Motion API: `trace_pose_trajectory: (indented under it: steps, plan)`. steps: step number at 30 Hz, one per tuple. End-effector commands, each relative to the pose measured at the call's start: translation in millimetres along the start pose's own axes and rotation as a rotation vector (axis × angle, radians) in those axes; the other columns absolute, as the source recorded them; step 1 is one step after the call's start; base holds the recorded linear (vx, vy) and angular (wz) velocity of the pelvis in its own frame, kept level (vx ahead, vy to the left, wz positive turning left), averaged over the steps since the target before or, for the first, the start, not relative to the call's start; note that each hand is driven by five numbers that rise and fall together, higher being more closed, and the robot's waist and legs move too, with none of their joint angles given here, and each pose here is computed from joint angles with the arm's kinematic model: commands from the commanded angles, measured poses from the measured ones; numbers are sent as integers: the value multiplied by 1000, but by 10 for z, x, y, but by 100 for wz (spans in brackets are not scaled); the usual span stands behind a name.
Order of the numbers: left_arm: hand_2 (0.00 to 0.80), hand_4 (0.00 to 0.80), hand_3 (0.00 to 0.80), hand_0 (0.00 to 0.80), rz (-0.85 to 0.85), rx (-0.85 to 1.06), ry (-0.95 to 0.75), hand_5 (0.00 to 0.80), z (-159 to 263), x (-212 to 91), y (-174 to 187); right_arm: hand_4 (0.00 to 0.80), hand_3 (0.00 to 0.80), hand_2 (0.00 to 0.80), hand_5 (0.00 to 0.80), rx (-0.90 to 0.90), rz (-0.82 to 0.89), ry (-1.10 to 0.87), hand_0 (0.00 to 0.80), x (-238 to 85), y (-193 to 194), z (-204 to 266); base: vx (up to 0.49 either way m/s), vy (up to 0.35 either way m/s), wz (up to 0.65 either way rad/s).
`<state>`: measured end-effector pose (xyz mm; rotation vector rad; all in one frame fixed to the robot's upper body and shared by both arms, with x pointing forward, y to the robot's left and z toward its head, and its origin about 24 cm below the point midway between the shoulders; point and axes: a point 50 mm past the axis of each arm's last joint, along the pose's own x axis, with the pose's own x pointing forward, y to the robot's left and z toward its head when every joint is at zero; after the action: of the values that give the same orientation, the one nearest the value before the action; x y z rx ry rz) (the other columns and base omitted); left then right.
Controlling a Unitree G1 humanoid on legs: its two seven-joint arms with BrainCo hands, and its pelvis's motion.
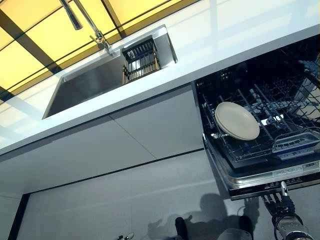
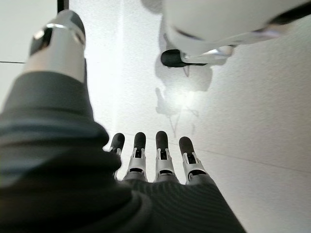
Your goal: Take plates into dishwasher
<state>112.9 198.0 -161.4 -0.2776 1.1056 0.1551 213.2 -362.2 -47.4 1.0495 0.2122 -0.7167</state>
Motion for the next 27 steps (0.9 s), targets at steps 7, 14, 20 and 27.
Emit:
trace_pose_trajectory:
  steps: [7, 14, 20, 27]
  plan:
    - [0, 0, 0, 0, 44, 32, 9, 0, 153, -13, 141, 0, 0, 0, 0, -78, 787, -127, 0, -34, 2227, 251, 7, -56, 0]
    - [0, 0, 0, 0, 89, 63, 41, 0, 150, -39, 263, 0, 0, 0, 0, -72, 867, -138, 0, -125, 2388, 239, 47, -103, 4]
    - [0, 0, 0, 0, 126, 80, 83, 0, 47, -85, 393, 0, 0, 0, 0, -41, 844, -112, 0, -114, 2290, 151, 118, -91, 10]
    - [0, 0, 0, 0, 170, 95, 107, 0, -4, -138, 543, 0, 0, 0, 0, -30, 780, -100, 0, -70, 2112, 112, 98, -80, 14]
